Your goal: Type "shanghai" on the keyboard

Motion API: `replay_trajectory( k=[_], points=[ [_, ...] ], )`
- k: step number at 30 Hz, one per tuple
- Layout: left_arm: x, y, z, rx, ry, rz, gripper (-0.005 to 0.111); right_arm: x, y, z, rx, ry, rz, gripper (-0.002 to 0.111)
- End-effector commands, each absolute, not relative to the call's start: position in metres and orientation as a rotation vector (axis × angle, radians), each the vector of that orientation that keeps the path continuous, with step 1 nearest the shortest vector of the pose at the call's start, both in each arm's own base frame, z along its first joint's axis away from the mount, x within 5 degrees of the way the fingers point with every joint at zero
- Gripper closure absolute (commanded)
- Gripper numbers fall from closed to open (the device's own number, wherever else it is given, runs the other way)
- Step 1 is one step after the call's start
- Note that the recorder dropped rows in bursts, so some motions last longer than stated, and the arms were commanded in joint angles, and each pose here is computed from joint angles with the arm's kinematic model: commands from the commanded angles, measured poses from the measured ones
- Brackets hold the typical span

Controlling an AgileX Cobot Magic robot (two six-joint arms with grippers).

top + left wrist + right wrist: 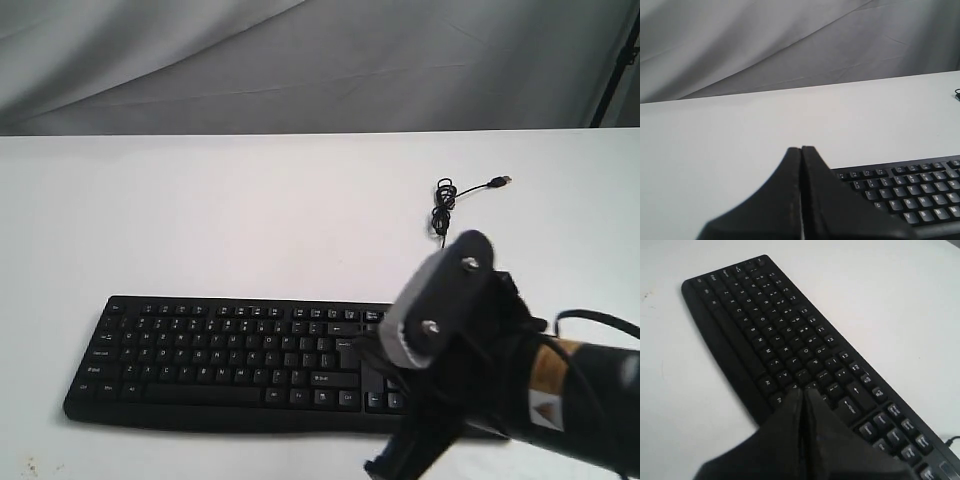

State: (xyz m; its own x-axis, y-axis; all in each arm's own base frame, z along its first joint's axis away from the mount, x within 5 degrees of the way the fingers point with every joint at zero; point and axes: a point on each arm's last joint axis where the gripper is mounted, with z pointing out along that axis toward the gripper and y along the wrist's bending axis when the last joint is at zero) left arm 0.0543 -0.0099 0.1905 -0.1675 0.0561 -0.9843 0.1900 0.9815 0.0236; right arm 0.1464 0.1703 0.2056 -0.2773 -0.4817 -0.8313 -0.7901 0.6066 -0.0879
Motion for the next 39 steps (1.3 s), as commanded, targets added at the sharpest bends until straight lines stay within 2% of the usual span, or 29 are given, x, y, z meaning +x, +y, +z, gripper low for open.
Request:
replay_trajectory(
  k=[1, 11, 23, 29, 39],
  points=[
    [0.054, -0.010, 0.190, 0.185, 1.735, -0.124, 0.107, 0.126, 0.146, 0.214, -0.985, 1.849, 0.450, 0.108],
    [0.054, -0.010, 0.190, 0.185, 1.735, -0.124, 0.107, 0.092, 0.096, 0.232, -0.824, 1.656, 0.485, 0.108],
    [0.054, -0.010, 0.190, 0.185, 1.735, -0.124, 0.107, 0.077, 0.039, 0.209, -0.376, 1.656, 0.360, 0.108],
    [0.054, -0.010, 0.190, 0.185, 1.735, -0.124, 0.107, 0.066, 0.027, 0.210, -0.274, 1.562, 0.345, 0.108],
    [0.054, -0.010, 0.190, 0.185, 1.735, -0.124, 0.107, 0.055, 0.021, 0.198, -0.300, 1.646, 0.283, 0.108]
  ],
)
